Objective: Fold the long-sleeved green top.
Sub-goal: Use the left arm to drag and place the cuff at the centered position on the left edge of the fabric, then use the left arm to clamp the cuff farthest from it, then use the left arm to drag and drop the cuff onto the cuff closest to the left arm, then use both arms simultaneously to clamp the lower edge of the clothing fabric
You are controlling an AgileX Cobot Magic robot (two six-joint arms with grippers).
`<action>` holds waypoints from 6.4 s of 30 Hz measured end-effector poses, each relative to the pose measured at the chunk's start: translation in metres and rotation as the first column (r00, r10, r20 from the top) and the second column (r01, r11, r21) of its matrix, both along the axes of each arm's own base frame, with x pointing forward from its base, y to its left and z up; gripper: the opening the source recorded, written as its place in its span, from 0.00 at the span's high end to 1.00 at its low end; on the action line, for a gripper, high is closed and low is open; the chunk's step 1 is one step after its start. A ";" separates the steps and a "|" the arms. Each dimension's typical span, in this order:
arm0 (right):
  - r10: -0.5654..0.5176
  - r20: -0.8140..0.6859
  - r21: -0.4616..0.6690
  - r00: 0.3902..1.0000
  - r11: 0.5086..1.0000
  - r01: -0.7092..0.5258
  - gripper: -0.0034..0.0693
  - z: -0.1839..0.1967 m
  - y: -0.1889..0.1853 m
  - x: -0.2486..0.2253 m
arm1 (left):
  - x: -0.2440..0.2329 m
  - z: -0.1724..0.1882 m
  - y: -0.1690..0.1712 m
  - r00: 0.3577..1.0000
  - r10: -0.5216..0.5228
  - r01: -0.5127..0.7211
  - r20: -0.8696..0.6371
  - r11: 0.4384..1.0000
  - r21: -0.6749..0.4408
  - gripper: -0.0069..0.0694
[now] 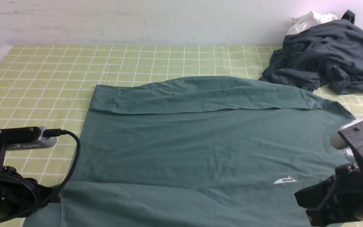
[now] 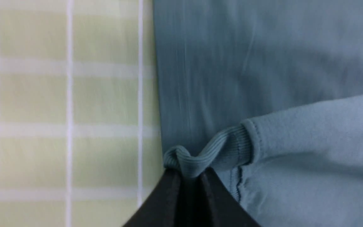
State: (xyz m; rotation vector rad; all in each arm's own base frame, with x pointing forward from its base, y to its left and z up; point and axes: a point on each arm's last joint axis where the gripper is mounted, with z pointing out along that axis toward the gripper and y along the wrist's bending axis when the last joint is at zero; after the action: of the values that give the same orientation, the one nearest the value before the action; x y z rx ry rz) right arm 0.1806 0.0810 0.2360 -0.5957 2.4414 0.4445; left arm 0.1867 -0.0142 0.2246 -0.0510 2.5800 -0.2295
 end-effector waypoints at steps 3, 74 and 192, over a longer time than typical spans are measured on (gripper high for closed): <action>-0.002 0.004 0.000 1.000 1.000 0.002 0.96 0.000 0.000 0.000 | 0.015 0.011 0.001 0.996 -0.027 0.024 0.089 0.999 0.033 0.86; -0.013 0.022 0.005 1.000 1.000 0.013 0.96 0.001 0.000 0.002 | 0.306 -0.066 -0.004 0.995 -0.059 0.058 -0.081 0.998 -0.014 0.54; 0.721 -0.256 -0.669 0.644 0.349 -0.656 0.57 -0.052 -0.027 0.024 | -0.016 0.005 -0.073 0.652 -0.709 0.758 -0.268 0.624 0.192 0.91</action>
State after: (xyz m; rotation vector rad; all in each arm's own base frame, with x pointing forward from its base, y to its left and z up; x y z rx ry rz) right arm 0.2044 0.0540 0.1839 -2.0061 2.0720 -0.3047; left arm 0.1707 -0.0876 0.2293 1.1814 2.6197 -0.1370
